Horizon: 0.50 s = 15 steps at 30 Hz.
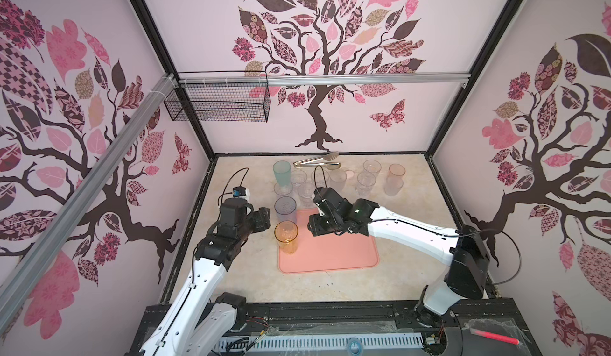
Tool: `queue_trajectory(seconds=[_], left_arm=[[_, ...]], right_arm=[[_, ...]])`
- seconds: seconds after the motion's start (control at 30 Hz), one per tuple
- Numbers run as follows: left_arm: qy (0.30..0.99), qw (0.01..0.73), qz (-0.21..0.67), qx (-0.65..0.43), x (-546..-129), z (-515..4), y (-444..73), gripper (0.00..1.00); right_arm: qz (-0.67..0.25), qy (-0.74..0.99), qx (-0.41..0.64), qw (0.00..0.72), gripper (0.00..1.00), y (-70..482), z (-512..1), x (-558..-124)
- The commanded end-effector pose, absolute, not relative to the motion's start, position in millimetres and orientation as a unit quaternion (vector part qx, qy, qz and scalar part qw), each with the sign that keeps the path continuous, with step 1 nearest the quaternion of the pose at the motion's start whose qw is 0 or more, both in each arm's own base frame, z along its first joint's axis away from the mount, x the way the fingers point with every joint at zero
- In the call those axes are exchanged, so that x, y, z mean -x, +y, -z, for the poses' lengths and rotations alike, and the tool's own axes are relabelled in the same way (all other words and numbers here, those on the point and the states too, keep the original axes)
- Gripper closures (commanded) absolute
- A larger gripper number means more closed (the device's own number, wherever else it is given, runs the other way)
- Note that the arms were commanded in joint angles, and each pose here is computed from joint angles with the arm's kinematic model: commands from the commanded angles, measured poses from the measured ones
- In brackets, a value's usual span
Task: Place the glasses into the tray
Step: 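Open the right gripper and raise it away from the amber glass, then reach the left gripper to the teal dotted glass while the right hovers over the tray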
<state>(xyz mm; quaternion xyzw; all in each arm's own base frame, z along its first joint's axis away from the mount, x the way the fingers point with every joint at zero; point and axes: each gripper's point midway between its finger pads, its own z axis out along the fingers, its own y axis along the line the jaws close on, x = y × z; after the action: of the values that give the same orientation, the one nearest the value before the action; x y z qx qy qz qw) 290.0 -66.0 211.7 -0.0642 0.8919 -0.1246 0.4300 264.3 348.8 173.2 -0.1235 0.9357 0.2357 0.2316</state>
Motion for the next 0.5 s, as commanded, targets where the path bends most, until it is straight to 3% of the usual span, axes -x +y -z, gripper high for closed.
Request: queue_trajectory(seconds=[0.0,0.2,0.47], left_arm=[[0.880,0.456,0.120,0.060,-314,-241,-62,0.27],[0.888,0.422,0.158,0.090,-368,-243,-62,0.30],[0.881,0.422,0.194,0.095,-434,-244,-70,0.27]], right_arm=[[-0.273,0.920,0.109,0.260,0.45,343,-188,-274],[-0.243,0.922,0.127,0.274,0.31,334,-183,-278],[-0.234,0.932,0.103,0.258,0.29,314,-170,-283]])
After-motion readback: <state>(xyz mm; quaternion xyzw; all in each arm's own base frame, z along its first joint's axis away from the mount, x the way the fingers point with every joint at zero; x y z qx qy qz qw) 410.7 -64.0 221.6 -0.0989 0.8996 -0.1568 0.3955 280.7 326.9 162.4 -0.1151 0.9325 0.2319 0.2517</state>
